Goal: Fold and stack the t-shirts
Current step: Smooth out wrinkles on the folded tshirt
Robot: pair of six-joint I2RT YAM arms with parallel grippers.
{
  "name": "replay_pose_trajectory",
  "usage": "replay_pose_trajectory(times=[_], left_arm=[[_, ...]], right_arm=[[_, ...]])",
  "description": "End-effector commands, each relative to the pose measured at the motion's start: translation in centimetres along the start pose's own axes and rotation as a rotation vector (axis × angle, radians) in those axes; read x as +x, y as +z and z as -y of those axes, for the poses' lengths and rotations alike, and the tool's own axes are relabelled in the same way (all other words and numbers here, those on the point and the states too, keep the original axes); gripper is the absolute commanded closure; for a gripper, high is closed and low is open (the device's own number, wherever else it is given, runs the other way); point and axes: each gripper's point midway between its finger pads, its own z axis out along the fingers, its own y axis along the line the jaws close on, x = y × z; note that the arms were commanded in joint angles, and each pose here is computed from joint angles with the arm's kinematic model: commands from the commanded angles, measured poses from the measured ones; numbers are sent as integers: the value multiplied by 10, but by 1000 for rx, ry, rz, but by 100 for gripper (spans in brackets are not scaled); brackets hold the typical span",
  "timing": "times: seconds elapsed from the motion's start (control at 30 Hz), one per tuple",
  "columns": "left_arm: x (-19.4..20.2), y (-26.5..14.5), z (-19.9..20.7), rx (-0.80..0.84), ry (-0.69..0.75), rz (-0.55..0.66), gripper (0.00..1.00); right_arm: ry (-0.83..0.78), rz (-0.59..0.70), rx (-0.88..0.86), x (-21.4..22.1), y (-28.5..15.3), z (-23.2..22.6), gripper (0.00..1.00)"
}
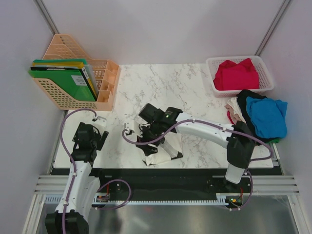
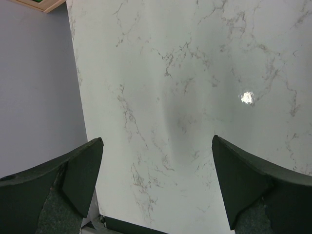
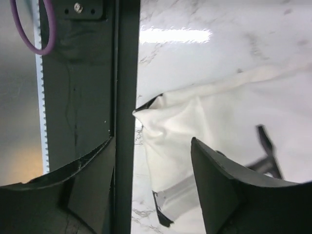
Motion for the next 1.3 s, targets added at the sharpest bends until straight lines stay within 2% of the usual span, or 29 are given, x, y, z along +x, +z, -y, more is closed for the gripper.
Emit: replay_pose_trajectory(times=[0.0,0.07,0.1,0.13,0.2,0.3,0.53,0.67,0.93,1.27], left_arm=[[-7,2,-4,-18,-23,28,0],[-6,2,-4,-19,-22,24,0],[-5,2,-4,-18,-23,22,0],[-5,2,-4,-18,-23,22,0],[-6,2,-3,-14,-21,21,0],[-5,2,-3,-17,-22,18,0],[-5,2,-4,-21,-19,15,0],[-5,1,-5,-23,-19,19,0],[-5,2,-3,-12,-21,17,0],[-5,2,-3,-14,-19,16,0]], right_arm=[[-56,139,227,-46,-66,11,29],[27,121,454,-32,-78,50,29],[36,150,502,-33,-83,62,34],[92,130,534,-13,-84,82,36],[171,121,545,4,-80,106,42],[283,98,551,29,-77,146,43],[369,56,550,53,-62,205,40],[410,43,523,64,-56,217,39],[438,11,482,82,-47,213,40],[449,26,381,80,-50,183,44]])
